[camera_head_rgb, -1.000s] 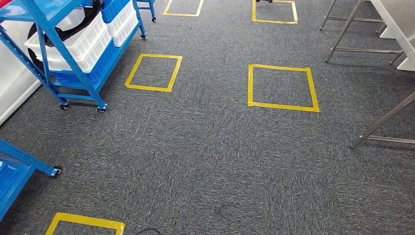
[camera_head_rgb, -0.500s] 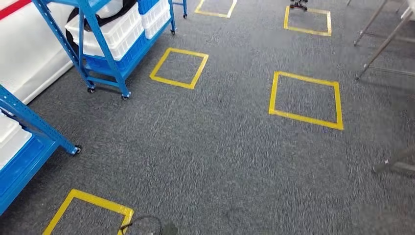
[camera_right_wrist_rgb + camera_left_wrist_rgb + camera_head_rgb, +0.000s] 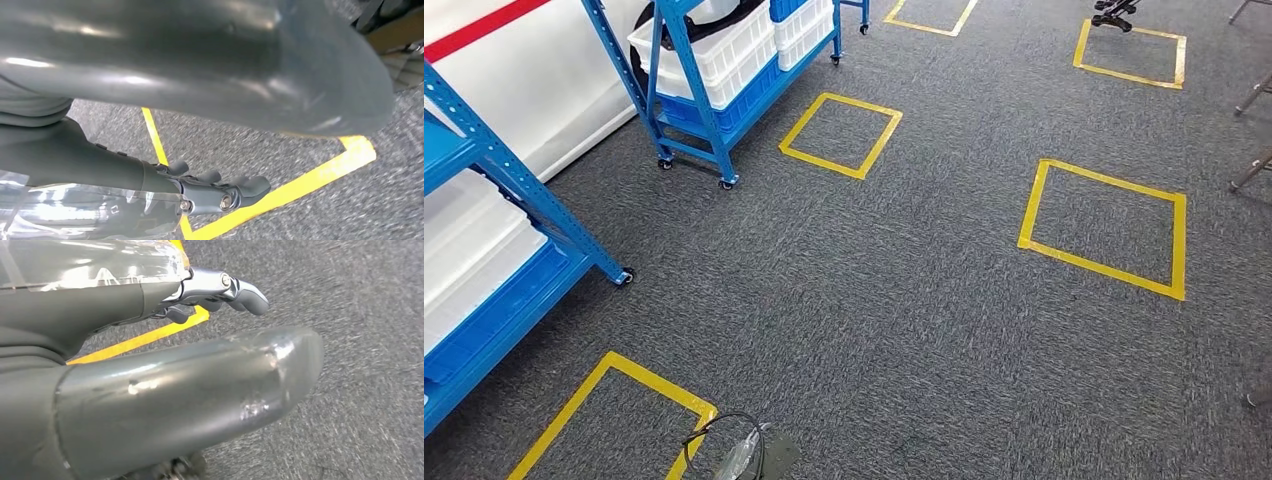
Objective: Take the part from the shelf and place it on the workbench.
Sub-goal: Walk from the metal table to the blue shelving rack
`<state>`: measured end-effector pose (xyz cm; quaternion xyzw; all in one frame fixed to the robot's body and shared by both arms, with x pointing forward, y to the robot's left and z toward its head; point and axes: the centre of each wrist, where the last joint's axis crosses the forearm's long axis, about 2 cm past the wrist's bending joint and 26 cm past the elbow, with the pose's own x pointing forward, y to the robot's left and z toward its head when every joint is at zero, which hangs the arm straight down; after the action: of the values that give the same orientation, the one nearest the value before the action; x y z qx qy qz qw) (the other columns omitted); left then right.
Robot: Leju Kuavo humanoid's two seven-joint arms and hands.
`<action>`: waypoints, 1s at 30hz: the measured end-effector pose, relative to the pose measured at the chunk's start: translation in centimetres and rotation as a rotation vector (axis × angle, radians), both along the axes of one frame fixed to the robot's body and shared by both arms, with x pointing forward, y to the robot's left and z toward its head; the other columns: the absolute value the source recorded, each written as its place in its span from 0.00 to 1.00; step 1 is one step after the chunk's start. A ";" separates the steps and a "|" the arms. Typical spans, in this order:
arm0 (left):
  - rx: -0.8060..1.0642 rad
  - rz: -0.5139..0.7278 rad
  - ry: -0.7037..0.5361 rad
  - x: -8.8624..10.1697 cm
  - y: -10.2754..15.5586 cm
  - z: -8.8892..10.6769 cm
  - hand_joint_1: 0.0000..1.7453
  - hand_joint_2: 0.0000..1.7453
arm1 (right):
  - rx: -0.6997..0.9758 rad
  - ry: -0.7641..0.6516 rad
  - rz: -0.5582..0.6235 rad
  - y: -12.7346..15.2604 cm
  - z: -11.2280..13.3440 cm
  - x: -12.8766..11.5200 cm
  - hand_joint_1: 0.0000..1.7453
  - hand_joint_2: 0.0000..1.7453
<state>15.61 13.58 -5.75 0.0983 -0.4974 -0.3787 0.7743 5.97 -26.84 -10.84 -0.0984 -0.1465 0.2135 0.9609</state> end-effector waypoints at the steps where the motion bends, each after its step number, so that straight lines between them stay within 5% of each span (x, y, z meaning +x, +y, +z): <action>1: -0.002 -0.003 -0.006 0.1 -0.1 0.1 0.00 0.00 | -0.003 0.000 0.000 -0.2 0.0 0.0 0.00 0.00; 20: -0.237 0.018 -0.077 -0.3 0.0 -0.2 0.00 0.00 | 0.024 -0.021 -0.044 -0.2 0.0 -0.2 0.00 0.00; 22: -0.363 0.137 -0.022 -3.1 4.4 -2.1 0.00 0.00 | 0.077 -0.019 -0.081 0.3 -0.1 -0.7 0.00 0.00; 25: -0.625 0.458 0.012 -11.2 19.5 -3.2 0.00 0.00 | 0.135 0.000 -0.137 1.2 -0.2 -2.0 0.00 0.00; 27: -0.920 0.554 -0.125 -14.6 29.1 0.0 0.00 0.00 | 0.146 0.023 -0.165 1.4 -0.3 -3.1 0.00 0.00; 30: -1.269 0.356 -0.335 -16.5 35.1 5.0 0.00 0.00 | 0.128 0.038 -0.195 0.6 -0.4 -3.6 0.00 0.00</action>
<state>-0.92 48.72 -0.71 -0.2372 -0.7127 0.1400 0.6452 2.36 -26.23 -11.24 -0.0466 -0.1313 0.1113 0.9840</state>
